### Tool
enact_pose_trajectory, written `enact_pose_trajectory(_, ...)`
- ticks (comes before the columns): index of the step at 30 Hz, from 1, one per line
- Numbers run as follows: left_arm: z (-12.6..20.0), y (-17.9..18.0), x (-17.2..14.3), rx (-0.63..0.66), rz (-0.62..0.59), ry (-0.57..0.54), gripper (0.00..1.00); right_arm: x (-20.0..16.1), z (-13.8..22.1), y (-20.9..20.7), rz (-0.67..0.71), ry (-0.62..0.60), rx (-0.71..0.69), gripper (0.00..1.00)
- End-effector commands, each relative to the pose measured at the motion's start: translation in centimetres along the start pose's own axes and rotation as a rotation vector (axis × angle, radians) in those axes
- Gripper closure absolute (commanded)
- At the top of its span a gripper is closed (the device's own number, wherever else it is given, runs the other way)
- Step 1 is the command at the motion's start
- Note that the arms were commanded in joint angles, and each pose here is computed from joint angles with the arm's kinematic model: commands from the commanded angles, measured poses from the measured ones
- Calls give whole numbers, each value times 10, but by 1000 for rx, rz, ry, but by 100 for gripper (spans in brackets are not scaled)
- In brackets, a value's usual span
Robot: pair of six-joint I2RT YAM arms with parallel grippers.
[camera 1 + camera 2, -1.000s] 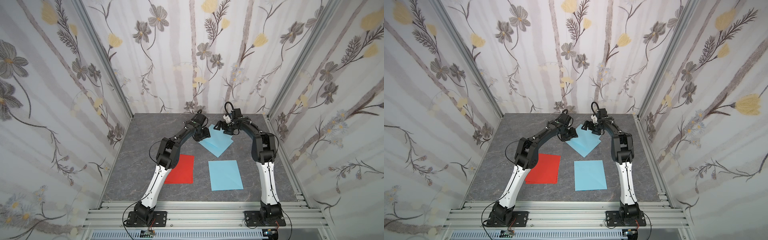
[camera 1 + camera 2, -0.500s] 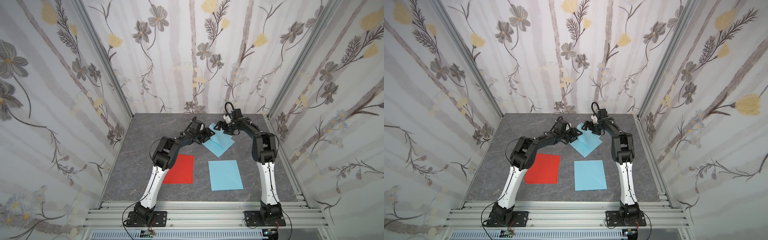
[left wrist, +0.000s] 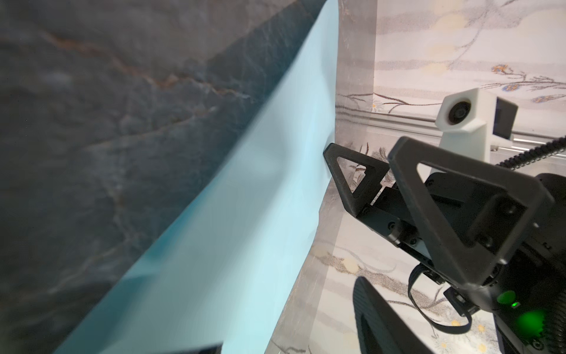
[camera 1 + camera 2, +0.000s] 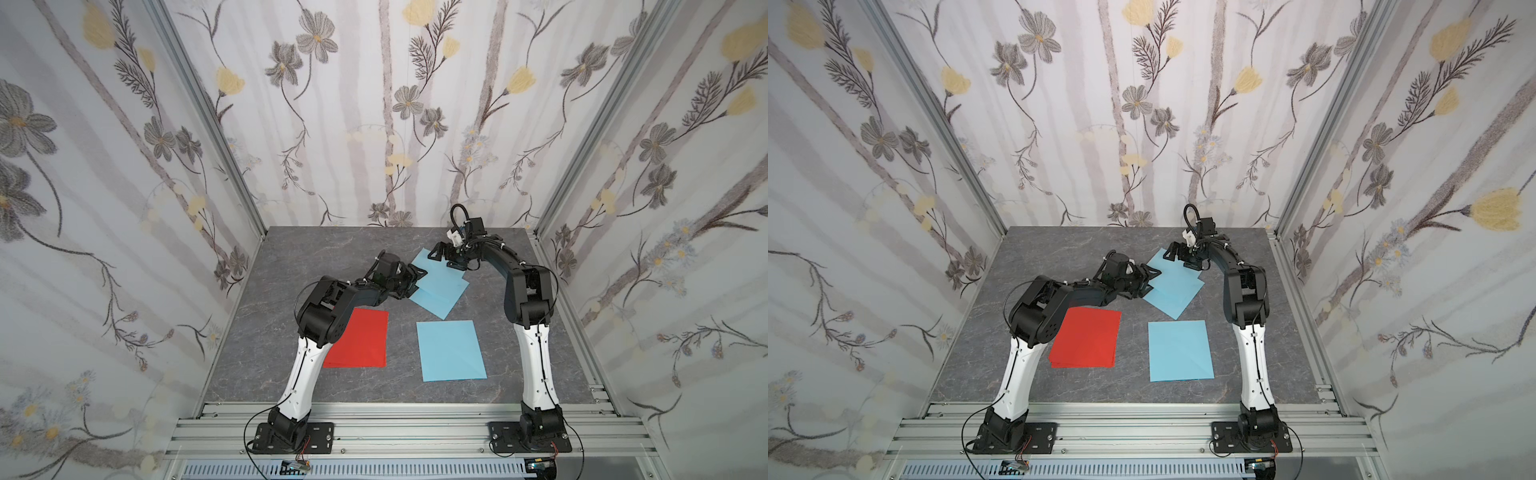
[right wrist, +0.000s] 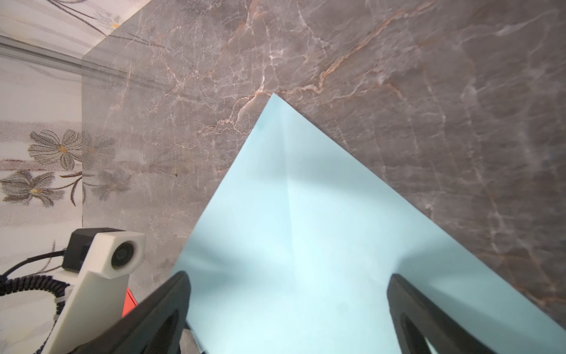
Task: Sort the scattered colored papers by color
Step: Pick up the colored paper from the center of the board.
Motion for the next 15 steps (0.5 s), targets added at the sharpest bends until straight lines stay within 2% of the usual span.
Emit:
enact_pose_trajectory(1,-2,3,5,14,60,-31,34,-29,-12,-33,-95,104,-127,0)
enact_pose_trajectory(6,-14,6,21,8,32,-54,37,-29,-11,-31,-90,103,-127,0)
enact_pose_trajectory(7,-15,5,23,17,16,-53,42,-29,-10,-31,-89,102,-127,0)
enact_pose_trajectory(10,-15,2,29,59,-42,-34,66,-27,-9,-31,-88,98,-127,0)
enact_pose_trajectory(12,-16,-1,32,63,-72,-18,72,-28,-9,-31,-90,99,-127,0)
enact_pose_trajectory(14,-18,-4,33,78,-106,3,96,-27,-10,-30,-93,99,-124,0)
enact_pose_trajectory(15,-18,-4,33,87,-118,12,100,-27,-9,-29,-92,97,-123,0)
Point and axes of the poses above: each gripper's point midway between its finger pads, its own z axis back along the fingers, its own y axis along the line the jaws close on, x = y × z, the point moved 3 cm from there along z, back along the fingers, and after that the axes turned 15 degrees about -z, right-handed, at the moved point
